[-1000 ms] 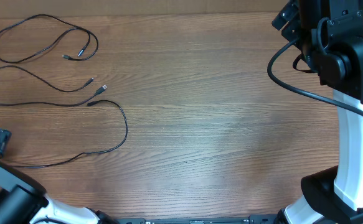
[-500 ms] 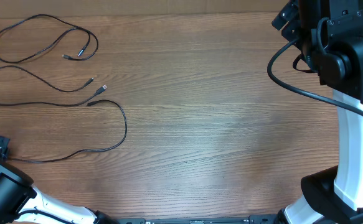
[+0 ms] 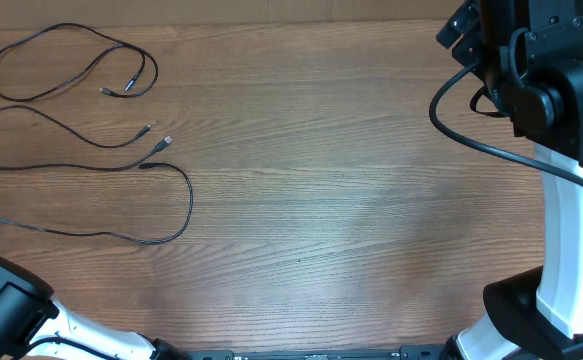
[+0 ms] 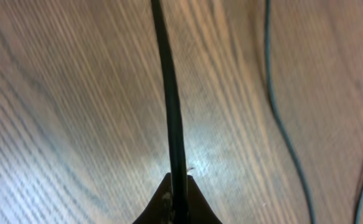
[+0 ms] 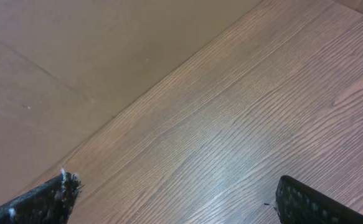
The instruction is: Untangle cables
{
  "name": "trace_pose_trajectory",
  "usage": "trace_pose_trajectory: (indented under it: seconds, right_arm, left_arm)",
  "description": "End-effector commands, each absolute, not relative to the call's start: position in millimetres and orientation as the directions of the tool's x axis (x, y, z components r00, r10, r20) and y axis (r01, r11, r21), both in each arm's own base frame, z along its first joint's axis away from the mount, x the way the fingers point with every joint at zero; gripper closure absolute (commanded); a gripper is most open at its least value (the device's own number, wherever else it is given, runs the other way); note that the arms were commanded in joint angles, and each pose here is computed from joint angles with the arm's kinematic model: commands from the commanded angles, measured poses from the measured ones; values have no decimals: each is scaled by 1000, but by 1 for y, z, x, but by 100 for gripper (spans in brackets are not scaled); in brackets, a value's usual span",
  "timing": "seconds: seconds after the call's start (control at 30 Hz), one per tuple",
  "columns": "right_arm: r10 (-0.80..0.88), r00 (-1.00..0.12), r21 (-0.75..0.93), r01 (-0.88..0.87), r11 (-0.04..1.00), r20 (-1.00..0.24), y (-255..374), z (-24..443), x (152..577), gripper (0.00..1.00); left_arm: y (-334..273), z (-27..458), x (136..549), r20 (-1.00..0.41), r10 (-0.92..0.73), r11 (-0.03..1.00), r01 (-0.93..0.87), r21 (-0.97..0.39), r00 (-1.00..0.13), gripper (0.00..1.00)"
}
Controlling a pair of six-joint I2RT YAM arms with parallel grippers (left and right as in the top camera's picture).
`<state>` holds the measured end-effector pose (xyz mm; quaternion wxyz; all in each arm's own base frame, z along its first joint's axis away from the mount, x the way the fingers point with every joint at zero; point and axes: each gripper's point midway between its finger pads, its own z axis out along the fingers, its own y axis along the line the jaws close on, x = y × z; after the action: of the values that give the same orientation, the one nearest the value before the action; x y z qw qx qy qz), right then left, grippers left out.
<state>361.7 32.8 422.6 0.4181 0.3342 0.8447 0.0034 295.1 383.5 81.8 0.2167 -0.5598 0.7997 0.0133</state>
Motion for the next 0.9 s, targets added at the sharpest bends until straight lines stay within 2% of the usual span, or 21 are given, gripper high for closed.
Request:
trace_pose_trajectory:
  seconds: [0.0,0.03,0.13,0.2,0.27,0.4,0.47,0.6,0.73,0.87]
  right_arm:
    - [558,-425,273,565,779,-713,30,423,362,0]
    - [558,-425,273,565,779,-713,30,423,362,0]
    - [558,-425,273,565,779,-713,30,423,362,0]
    - [558,-425,273,565,779,-713,30,423,362,0]
    - [558,-425,273,565,779,-713,30,423,362,0]
    - [558,-425,273,565,779,-713,30,423,362,0]
    - [558,-425,273,565,779,-713,30,423,362,0]
    - [558,-425,273,565,779,-713,30,423,362,0]
    - [558,-425,273,565,779,-713,30,423,362,0]
    - [558,-425,273,565,779,-713,30,423,362,0]
  left_arm:
    - [378,67,283,-330,-890,380,-911,-160,-313,95]
    - [374,63,281,-317,-894,378,-912,-157,-316,91]
    - [358,56,284,-258,-911,377,-903,-208,-321,57]
    - [341,58,298,-213,-917,390,-868,-308,-337,45]
    - [321,65,315,-161,-920,391,-808,-441,-357,37]
    - [278,88,343,-52,-905,347,-659,-668,-423,35]
    - [260,93,348,-18,-887,339,-625,-703,-461,34]
    - [209,83,348,68,-814,408,-650,-642,-577,29]
    - [166,77,352,133,-746,473,-660,-584,-652,19]
    - [126,82,356,200,-704,489,-669,-559,-681,19]
